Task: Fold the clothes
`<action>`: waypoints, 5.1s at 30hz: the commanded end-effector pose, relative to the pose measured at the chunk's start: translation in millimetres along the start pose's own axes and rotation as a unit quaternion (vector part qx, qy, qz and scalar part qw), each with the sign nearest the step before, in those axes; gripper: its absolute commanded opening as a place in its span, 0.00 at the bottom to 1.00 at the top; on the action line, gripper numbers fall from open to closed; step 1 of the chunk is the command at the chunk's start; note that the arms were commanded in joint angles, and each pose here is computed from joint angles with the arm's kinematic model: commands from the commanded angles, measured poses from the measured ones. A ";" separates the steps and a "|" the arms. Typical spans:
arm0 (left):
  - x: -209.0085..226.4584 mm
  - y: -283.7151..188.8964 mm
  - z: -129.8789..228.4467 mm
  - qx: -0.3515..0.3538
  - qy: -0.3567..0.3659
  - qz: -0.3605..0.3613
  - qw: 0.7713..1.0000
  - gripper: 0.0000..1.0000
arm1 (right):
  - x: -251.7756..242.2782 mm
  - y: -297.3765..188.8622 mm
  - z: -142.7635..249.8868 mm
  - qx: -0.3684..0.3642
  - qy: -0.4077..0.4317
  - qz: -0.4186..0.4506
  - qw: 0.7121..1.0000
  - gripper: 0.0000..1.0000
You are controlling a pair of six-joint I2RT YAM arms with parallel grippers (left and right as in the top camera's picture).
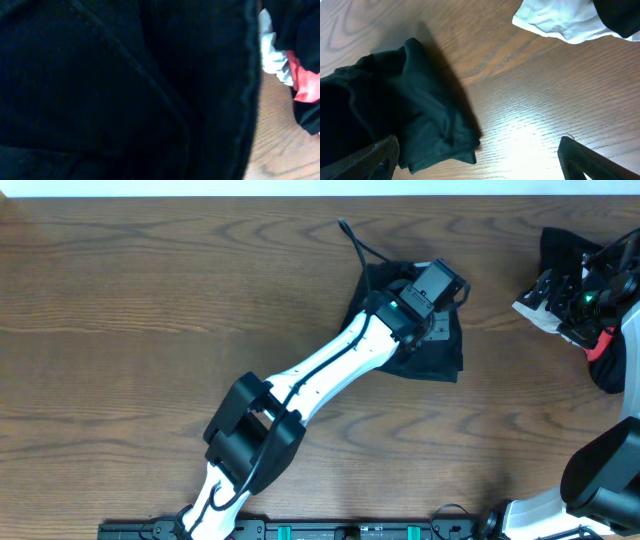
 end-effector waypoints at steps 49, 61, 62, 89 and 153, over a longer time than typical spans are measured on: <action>118.8 -267.4 -66.7 -0.182 0.037 -0.250 0.950 0.98 | 147.2 5.2 12.1 0.001 -0.224 -0.006 0.975 0.87; 238.8 -263.8 -93.7 -0.136 -0.194 -0.347 0.907 0.98 | 230.0 -0.1 29.5 -0.015 -0.298 -0.129 0.946 0.01; 244.6 -259.2 -92.6 -0.127 -0.202 -0.346 0.907 0.98 | 232.4 3.8 33.7 -0.005 -0.301 -0.141 0.943 0.01; 272.1 -211.0 -75.6 -0.078 -0.216 -0.341 0.912 0.98 | 147.3 160.6 62.0 0.239 -0.220 -0.030 0.945 0.01; 258.4 -201.2 -79.7 -0.054 -0.208 -0.263 0.941 0.98 | 304.1 82.3 74.3 0.210 -0.377 -0.176 0.885 0.11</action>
Point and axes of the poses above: each gripper's point midway between its finger pads, its own y axis out along the fingers, its own x axis along the line the jaws close on, z = x × y, the point moved 9 cm from there along -y, back along the fingers, and after that the axes turned 14 degrees about -y, right-handed, at the moved point
